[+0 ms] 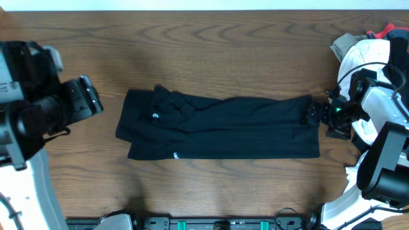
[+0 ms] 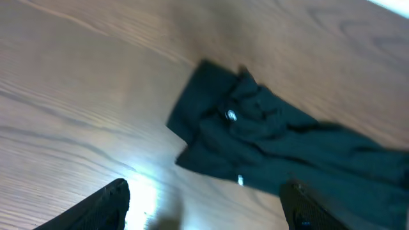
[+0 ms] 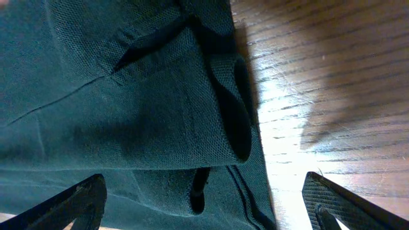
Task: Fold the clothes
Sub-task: 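Withdraw the left gripper and tug the shirt's right end with the right gripper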
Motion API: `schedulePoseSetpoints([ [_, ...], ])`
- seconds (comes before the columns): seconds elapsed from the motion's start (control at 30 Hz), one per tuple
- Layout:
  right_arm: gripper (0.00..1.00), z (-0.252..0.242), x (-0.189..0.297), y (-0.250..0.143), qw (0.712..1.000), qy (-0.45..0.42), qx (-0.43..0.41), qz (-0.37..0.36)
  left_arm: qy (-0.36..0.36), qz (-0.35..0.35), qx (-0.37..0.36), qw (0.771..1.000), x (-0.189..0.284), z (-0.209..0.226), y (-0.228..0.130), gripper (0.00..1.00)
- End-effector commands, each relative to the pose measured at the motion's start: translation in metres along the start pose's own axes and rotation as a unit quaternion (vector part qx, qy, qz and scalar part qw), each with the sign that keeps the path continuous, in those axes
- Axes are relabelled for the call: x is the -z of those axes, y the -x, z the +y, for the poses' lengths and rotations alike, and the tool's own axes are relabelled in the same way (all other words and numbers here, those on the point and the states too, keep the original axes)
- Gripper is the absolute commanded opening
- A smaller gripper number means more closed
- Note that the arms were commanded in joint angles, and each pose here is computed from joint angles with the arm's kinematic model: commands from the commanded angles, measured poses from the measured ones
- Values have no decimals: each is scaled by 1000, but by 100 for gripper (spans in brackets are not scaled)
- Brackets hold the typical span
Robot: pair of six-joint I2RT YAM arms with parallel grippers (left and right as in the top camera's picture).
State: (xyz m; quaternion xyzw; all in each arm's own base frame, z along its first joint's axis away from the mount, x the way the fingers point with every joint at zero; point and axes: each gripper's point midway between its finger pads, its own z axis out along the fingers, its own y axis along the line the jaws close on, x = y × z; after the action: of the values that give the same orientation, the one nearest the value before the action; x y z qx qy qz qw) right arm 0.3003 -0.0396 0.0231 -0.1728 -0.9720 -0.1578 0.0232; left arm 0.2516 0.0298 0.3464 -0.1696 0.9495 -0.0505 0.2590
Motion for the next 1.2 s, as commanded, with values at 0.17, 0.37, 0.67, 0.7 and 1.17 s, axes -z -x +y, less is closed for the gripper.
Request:
schedulePoseSetpoints([
  [0.17,98,-2,-3,9,1000,-4,-1,-16,-8,110,1,994,-72,1,-26,77],
  [0.37,99,-6,-3,14,999,-17,30,-25,-9,106,-1,994,-81,1,-24,77],
  [0.67,92,0,-26,-2,999,3,42,-13,-10,100,-2,995,-82,1,-20,78],
  [0.7,91,1,-30,-4,999,5,43,-12,-10,100,-2,995,-82,1,-20,78],
  [1.17,51,-1,-70,-34,998,36,47,-4,-9,104,1,995,-81,1,-22,77],
])
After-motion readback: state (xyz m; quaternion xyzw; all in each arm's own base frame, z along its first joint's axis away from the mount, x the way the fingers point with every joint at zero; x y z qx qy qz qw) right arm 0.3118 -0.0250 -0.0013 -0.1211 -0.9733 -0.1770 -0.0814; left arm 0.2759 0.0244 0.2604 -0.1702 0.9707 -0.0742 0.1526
